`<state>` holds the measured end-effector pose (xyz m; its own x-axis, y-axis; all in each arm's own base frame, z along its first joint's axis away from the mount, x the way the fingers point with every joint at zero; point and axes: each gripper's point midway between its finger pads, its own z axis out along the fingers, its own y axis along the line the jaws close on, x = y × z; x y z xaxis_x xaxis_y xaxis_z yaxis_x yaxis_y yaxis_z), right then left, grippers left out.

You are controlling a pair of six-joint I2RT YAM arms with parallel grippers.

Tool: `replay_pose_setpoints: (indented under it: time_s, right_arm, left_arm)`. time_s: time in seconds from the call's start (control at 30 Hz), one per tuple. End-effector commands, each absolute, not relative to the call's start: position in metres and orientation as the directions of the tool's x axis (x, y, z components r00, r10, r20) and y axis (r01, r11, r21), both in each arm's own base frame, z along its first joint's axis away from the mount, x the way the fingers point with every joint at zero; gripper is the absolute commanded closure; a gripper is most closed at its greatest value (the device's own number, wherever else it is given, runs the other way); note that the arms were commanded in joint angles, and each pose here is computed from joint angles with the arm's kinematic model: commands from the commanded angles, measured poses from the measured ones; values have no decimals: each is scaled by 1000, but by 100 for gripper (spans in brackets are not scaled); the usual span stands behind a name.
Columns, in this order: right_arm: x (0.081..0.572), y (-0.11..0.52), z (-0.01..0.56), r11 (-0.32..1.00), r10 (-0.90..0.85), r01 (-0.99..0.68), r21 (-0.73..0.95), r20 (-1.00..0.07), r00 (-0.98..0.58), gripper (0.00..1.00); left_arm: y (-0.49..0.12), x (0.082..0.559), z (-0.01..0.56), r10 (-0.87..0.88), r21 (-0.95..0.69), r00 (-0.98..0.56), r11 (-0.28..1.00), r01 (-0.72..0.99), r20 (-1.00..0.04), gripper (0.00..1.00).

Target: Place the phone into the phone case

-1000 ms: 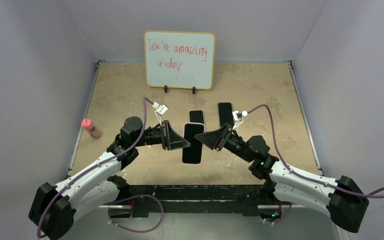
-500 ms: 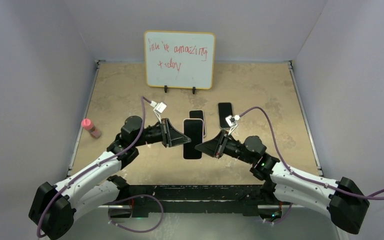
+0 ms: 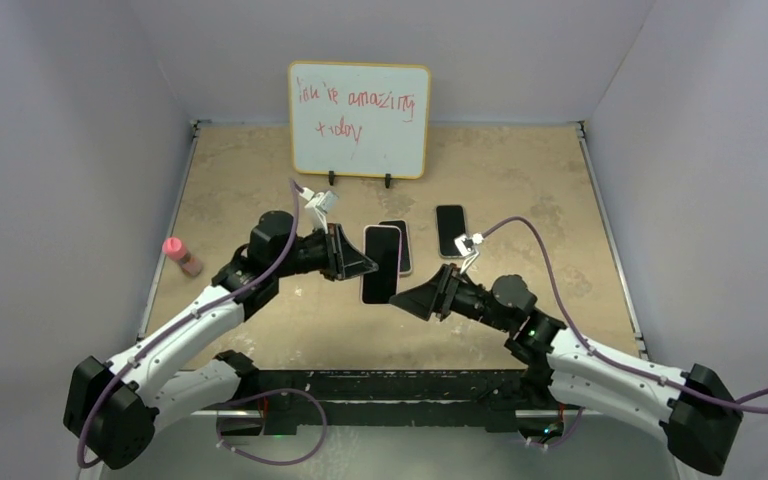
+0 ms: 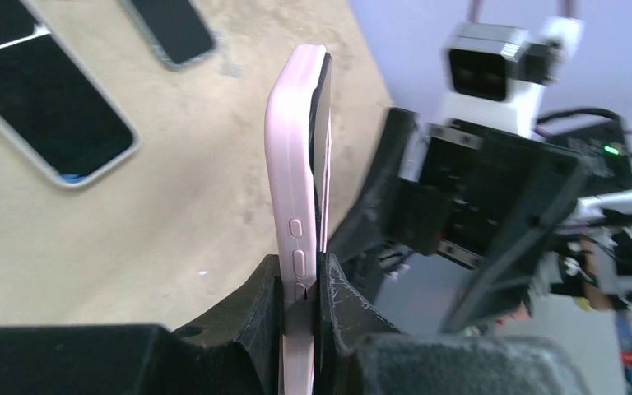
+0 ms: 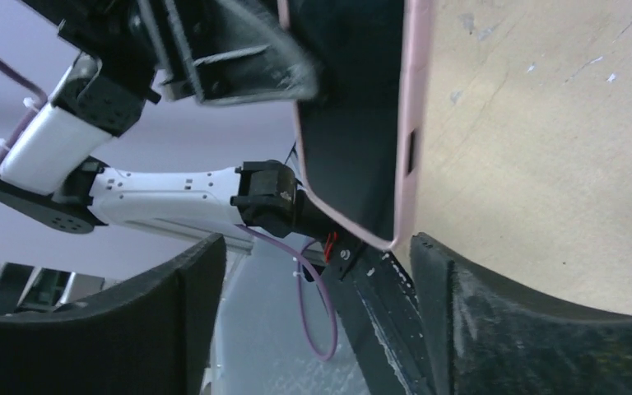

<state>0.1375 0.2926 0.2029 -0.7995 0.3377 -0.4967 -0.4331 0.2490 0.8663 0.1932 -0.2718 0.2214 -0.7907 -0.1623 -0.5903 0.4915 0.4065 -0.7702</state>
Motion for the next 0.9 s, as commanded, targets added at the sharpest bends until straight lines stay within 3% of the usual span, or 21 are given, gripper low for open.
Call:
replay_pose_setpoints:
  time_s: [0.0,0.07,0.3,0.43,0.87]
  right_arm:
    - [140,278,204,288,380,-447,847,-530,-758,12]
    - [138,274,203,303,378,-451,840,-540,-752,2]
    - [154,252,210,496,345,-464,734,-657,-671,1]
    - [159,240,214,585,320,-421,694,-674,-666,1]
    - [158,234,204,628,288,-404,665,-681,-674,1]
  left_arm:
    - [-256,223,225,-161,-683,-735,539,493,-658,100]
    - [-245,233,218,-171,-680,-748,577,451,-641,100]
    - [-207,271,165,-140,-606,-798,729,317,-586,100]
    - [-199,287,136,-171,-660,-843,706,256,-510,100]
    - [-175,315,57,-217,-675,-916,734,75,-338,97]
